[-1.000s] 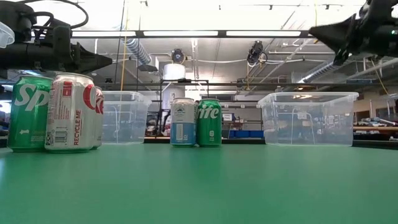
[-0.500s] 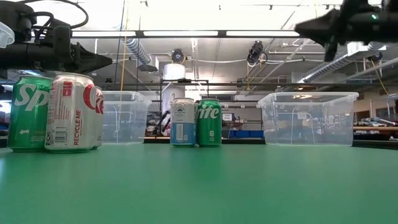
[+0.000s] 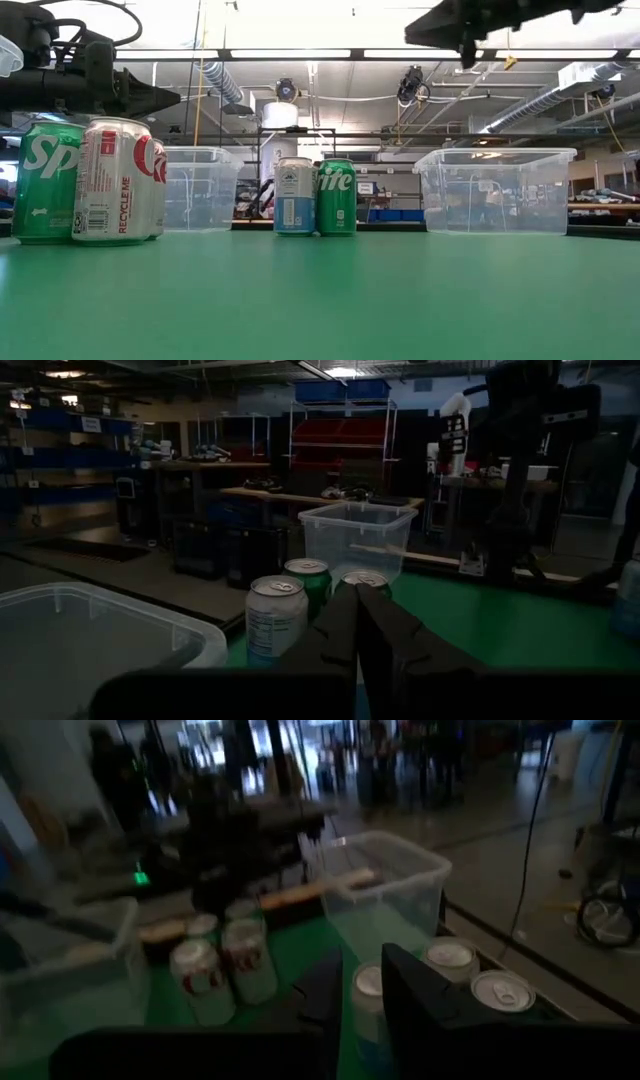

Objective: Sort soda cans
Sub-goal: Put the green soda can into the top right transparent bin

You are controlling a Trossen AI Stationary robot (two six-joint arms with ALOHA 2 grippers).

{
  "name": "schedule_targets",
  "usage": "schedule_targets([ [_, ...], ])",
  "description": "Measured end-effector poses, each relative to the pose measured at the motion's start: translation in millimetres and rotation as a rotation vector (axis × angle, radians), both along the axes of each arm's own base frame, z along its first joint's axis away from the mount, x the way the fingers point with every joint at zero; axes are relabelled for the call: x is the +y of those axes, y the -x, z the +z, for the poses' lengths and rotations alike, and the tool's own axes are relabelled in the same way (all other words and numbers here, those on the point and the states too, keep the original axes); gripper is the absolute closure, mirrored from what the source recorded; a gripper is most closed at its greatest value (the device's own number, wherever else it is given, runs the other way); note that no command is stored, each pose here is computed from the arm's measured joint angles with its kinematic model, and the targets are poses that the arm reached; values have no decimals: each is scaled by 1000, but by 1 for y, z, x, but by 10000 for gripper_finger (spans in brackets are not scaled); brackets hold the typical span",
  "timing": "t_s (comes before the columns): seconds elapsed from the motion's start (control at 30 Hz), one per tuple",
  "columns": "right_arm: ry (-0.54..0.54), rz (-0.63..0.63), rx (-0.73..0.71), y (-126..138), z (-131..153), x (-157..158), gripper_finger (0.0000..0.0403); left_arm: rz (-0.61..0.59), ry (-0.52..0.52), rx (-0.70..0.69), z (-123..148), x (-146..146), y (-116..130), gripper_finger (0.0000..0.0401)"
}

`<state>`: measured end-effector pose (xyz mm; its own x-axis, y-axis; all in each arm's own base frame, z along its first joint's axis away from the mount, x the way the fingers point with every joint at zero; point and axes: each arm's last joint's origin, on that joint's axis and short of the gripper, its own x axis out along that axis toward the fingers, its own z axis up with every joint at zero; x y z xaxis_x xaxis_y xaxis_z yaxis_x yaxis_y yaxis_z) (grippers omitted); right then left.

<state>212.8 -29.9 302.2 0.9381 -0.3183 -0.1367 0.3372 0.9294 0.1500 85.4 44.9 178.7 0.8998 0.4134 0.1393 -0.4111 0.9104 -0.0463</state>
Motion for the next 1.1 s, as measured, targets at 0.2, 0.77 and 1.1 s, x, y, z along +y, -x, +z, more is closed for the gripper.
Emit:
schedule_targets([
  [0.2,-6,-1,68,-25,3,-3,315,0,0,0,0,0,0,391],
  [0.77,-83,-118,246,-68,-41,-24,212,0,0,0,0,0,0,391],
  [1.1,-115,-157,226,-99,-76,-35,116,0,0,0,0,0,0,391],
])
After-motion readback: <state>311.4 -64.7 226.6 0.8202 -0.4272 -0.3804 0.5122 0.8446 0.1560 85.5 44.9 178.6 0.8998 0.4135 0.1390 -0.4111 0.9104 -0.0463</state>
